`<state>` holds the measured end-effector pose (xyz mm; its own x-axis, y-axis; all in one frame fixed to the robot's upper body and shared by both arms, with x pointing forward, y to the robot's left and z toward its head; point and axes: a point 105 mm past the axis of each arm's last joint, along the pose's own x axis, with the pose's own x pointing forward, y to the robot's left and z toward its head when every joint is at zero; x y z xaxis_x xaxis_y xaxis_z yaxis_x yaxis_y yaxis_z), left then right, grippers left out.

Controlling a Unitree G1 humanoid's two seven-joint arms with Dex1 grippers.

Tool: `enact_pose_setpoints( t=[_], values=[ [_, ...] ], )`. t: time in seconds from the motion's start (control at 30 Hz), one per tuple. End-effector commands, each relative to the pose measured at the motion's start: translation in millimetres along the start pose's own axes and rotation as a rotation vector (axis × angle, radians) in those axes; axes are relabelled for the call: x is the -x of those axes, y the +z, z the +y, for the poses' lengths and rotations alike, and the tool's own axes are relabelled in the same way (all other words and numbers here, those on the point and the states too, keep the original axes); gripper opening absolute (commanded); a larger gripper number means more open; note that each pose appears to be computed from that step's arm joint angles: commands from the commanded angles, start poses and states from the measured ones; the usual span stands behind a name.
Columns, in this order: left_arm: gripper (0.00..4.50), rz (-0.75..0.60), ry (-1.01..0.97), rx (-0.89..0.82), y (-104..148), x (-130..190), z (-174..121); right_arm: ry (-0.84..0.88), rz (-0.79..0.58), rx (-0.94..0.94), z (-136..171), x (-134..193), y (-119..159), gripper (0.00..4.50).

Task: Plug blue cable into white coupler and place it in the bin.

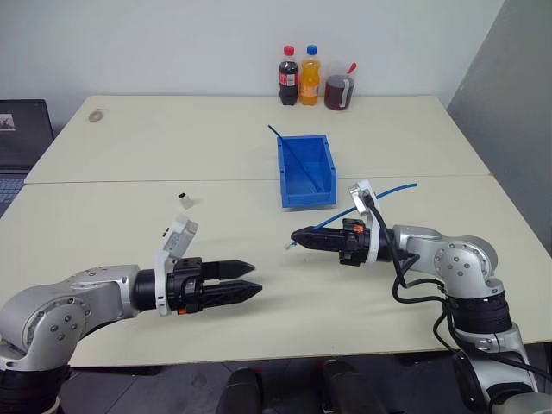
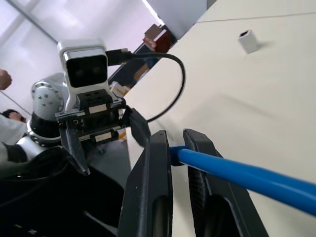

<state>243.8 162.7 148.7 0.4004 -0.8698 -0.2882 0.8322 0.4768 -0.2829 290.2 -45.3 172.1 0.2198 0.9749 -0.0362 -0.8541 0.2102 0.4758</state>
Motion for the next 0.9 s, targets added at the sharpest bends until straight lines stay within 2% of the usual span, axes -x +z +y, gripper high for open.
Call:
enact_pose_setpoints(
  t=[0.03, 0.1, 0.27, 0.43, 0.57, 0.77, 0.9],
  values=[
    [4.37, 0.023, 0.420, -0.216, -2, 5, 55, -0.002, -0.051, 0.059, 0, 0, 11, 0.15],
    [4.48, 0.013, 0.613, -0.263, -5, 7, 77, -0.031, -0.061, 0.084, -6, -2, 12, 0.15],
    [4.48, -0.054, 1.031, -0.245, -9, 18, 113, -0.053, -0.069, 0.102, -12, -4, 12, 0.15],
    [4.48, -0.103, 1.326, -0.189, -15, 32, 137, -0.073, -0.076, 0.120, -17, -5, 15, 0.15],
    [4.48, -0.185, 1.390, -0.058, -15, 22, 156, -0.102, -0.086, 0.137, -23, -3, 19, 0.15],
    [4.48, -0.302, 1.367, 0.141, -1, -9, 180, -0.123, -0.079, 0.159, -26, -2, 23, 0.15],
    [4.48, -0.321, 1.344, 0.186, 1, -25, 185, -0.137, -0.077, 0.169, -27, 0, 24, 0.15]
  ],
)
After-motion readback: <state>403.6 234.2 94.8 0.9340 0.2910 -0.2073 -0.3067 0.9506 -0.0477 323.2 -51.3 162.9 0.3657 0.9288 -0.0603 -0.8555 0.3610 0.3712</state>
